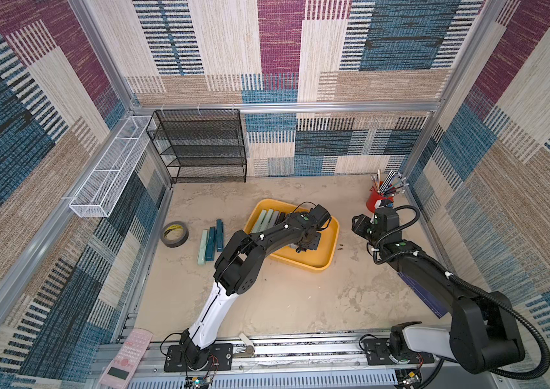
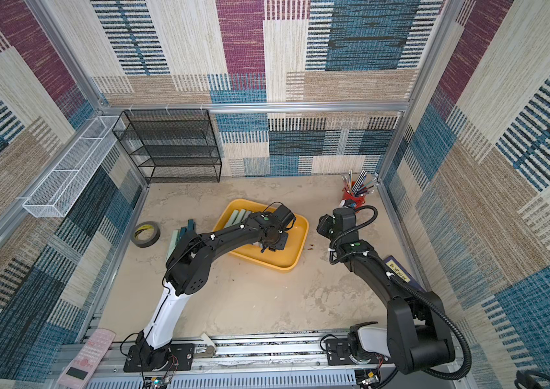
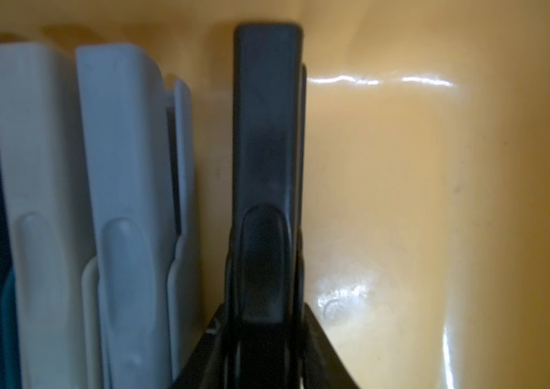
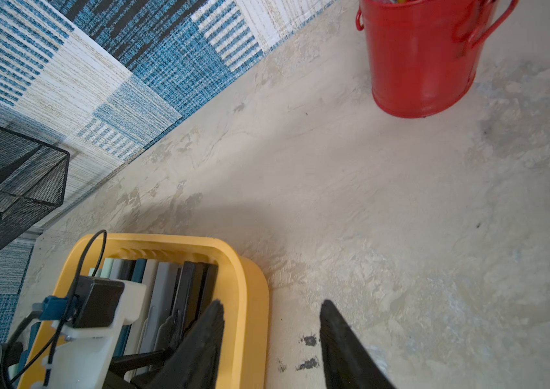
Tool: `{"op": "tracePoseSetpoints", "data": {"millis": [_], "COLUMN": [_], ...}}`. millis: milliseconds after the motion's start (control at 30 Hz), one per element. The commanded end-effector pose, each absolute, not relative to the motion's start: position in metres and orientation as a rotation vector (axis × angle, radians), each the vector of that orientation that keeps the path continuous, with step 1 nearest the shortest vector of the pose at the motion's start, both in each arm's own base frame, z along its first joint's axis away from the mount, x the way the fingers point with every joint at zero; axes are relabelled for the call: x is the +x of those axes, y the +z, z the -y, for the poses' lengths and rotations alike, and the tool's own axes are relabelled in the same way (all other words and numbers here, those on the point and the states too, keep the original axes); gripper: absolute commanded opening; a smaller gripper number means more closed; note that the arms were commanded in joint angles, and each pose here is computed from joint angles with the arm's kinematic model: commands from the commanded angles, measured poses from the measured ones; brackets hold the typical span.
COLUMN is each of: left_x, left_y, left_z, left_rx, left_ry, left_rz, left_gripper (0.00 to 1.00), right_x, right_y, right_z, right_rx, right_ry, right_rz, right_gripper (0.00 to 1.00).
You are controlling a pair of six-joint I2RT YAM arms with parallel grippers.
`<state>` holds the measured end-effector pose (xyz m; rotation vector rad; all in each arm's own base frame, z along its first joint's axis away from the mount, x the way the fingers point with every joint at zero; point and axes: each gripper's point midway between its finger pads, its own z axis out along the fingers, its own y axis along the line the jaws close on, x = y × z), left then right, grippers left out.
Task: Put the pruning pliers into the storage box
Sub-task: Place the pruning pliers in the storage box, then adjust the pruning pliers in the storage box.
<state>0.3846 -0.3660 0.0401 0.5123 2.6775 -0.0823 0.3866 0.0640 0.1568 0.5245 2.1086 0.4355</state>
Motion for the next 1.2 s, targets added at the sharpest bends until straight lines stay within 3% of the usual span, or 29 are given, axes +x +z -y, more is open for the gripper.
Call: {"op": "tracePoseSetpoints", "data": {"millis": [0,233,500,733,933,1167], "left_x": [0.386,0.389,0.397,0.417,0.430,0.439], "left_y": [0.041,0.065,0.146,0.181,0.172,0.156], "left_z": [0.363,0.366,0.355,0.270,0.173,0.126], "left_rx": [0.511,0.512,0.545,0.426,0.202,0.117], "left_ry": [-0.059,-0.092,-0.118,-0.112,-0.172,-0.151], "left_rz": [-2.675,-2.634,-2.462,-2.382,-2.415,-2.414], "left_gripper": [0.37,0.42,0.57,0.63,0.65,0.67], "right_x": [0.388,0.388,0.393,0.402,0.402,0.399], "right_y": [0.163,0.167,0.166,0.153,0.151,0.117], "right_z": [-0.066,-0.067,-0.073,-0.095,-0.150,-0.203], "right_rx": [0.506,0.472,0.405,0.313,0.158,0.094], "right_ry": [0.453,0.440,0.421,0.397,0.422,0.469], "right_rz": [-2.089,-2.094,-2.140,-2.242,-2.317,-2.449], "right_gripper": [0.49,0.49,0.49,0.48,0.50,0.57]}}
